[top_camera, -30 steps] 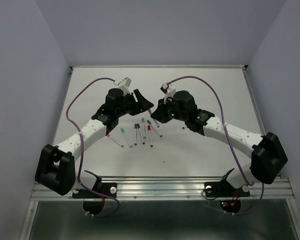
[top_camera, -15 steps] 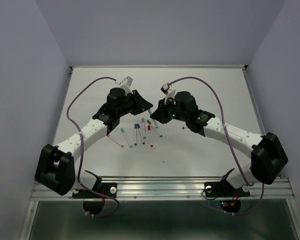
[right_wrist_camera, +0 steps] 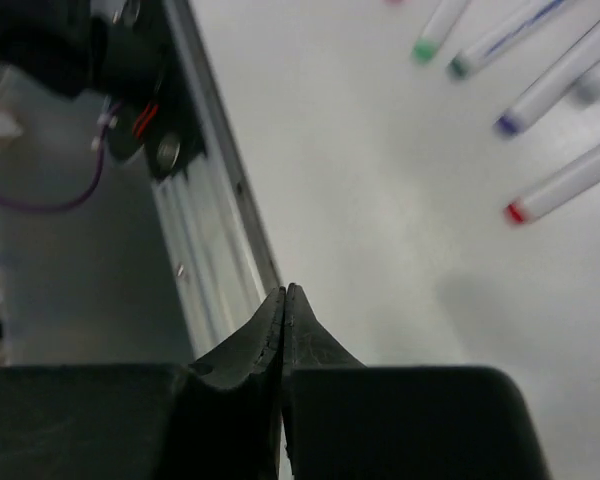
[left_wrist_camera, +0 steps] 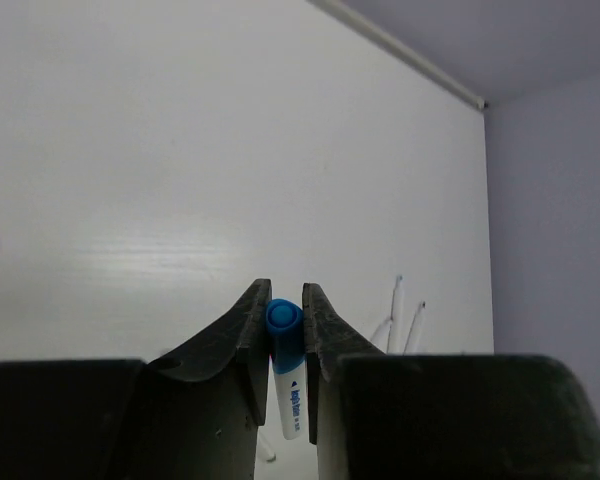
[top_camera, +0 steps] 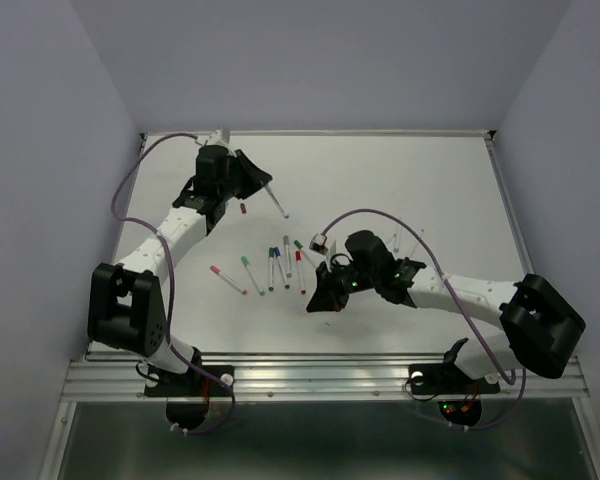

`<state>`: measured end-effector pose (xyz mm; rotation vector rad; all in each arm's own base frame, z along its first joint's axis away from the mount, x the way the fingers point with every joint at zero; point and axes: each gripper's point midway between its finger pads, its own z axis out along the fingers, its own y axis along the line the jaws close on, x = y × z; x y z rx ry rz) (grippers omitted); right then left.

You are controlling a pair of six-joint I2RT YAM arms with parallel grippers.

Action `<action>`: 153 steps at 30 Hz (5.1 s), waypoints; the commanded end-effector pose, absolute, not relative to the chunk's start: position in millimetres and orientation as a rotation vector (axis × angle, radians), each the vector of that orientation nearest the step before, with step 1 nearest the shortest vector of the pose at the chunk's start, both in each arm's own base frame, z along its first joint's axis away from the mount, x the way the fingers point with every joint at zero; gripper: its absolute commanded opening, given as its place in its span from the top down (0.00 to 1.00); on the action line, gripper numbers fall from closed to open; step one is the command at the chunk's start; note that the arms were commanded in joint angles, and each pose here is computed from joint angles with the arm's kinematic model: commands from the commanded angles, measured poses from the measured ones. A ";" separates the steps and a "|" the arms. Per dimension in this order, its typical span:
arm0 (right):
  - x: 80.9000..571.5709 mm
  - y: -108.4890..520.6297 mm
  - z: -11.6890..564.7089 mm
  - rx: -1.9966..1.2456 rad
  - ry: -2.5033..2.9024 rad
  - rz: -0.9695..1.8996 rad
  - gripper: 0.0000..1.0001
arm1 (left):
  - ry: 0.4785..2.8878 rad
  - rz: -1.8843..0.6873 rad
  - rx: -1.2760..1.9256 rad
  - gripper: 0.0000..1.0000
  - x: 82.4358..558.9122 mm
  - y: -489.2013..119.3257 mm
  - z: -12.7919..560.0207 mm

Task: Open the pen caps

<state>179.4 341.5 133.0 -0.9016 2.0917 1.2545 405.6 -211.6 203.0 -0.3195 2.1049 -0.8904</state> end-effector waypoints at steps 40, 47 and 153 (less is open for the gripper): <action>324.4 374.0 254.3 -0.639 1.792 0.840 0.89 | 1.881 -1.158 -0.147 1.00 346.7 -241.4 268.1; 293.5 371.5 207.1 -0.720 1.898 0.931 0.99 | 1.882 -1.023 -0.192 1.00 373.4 -223.9 266.2; 340.8 305.2 52.3 -0.978 2.320 0.224 0.00 | 2.032 -0.367 -0.522 0.01 376.1 -56.2 192.6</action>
